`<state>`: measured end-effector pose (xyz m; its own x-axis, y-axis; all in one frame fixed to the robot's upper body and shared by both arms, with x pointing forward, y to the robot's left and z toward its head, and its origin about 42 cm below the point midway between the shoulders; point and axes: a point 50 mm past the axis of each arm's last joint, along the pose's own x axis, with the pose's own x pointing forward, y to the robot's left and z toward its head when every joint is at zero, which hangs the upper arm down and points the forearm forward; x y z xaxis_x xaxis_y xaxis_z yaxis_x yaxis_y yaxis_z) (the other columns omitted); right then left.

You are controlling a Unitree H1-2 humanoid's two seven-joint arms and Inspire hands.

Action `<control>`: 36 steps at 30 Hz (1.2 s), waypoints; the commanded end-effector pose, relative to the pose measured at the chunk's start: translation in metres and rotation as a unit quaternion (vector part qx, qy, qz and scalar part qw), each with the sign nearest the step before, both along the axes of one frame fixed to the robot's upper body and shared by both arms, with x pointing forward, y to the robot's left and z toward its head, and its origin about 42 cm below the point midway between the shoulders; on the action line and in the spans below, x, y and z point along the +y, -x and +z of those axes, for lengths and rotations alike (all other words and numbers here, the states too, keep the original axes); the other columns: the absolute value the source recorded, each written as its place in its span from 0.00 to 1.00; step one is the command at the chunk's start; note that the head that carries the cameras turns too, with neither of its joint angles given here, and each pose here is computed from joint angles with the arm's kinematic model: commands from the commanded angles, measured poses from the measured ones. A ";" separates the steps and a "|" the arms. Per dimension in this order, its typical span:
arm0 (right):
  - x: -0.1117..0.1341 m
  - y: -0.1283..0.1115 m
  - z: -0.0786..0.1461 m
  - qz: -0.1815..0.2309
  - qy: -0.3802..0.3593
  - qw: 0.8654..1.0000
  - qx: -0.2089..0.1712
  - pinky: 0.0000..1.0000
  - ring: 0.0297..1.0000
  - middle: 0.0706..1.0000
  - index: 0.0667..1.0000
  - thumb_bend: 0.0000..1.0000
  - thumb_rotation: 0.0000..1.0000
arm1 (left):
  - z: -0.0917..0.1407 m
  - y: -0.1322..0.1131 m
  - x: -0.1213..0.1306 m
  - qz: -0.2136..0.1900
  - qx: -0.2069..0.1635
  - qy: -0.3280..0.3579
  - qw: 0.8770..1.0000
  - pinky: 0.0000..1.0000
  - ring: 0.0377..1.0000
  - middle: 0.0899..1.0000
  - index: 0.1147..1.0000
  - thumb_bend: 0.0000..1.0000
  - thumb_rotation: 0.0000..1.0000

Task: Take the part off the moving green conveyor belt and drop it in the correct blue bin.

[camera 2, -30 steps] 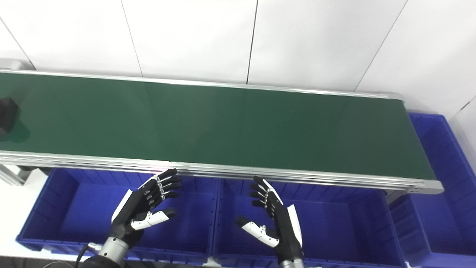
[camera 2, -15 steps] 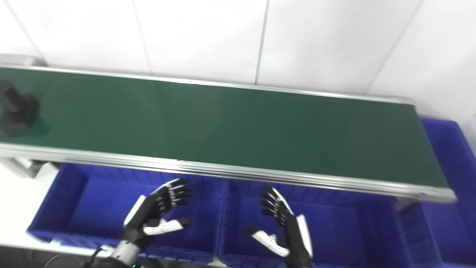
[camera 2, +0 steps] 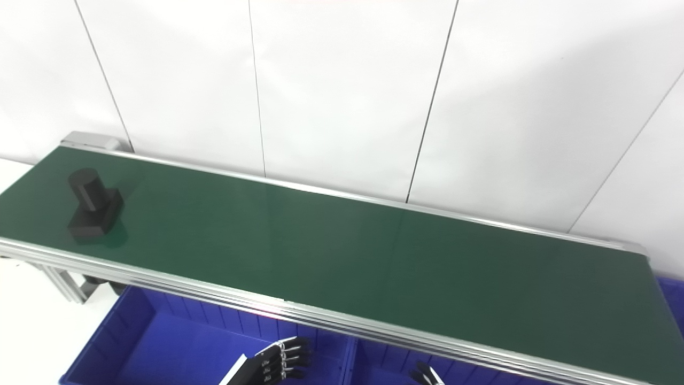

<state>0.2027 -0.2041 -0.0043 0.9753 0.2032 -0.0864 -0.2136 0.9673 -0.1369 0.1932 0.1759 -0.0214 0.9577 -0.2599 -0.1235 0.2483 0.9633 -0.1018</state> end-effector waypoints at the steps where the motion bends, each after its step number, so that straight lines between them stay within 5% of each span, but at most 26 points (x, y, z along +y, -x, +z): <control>1: 0.001 -0.007 0.010 0.003 -0.011 0.999 -0.040 0.73 0.79 0.83 0.88 0.71 0.47 | 0.009 -0.011 -0.004 0.000 -0.036 0.007 0.999 0.71 0.75 0.76 0.78 0.88 0.13; 20: -0.009 -0.013 0.012 0.001 -0.008 0.999 -0.043 0.72 0.77 0.82 0.87 0.73 0.48 | 0.005 -0.018 -0.015 -0.001 -0.027 0.009 1.000 0.70 0.74 0.76 0.77 0.87 0.08; 36: -0.015 -0.015 0.081 0.014 -0.035 0.986 -0.164 0.68 0.74 0.77 0.79 0.77 0.40 | 0.005 -0.020 -0.025 0.000 -0.026 0.005 1.000 0.69 0.73 0.75 0.77 0.88 0.05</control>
<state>0.2130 -0.2183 0.0554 0.9683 0.2088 0.1374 -0.1941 0.9744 -0.1133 0.2025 0.1563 -0.0262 0.9561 -0.2577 -0.1392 0.2431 0.9634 -0.1133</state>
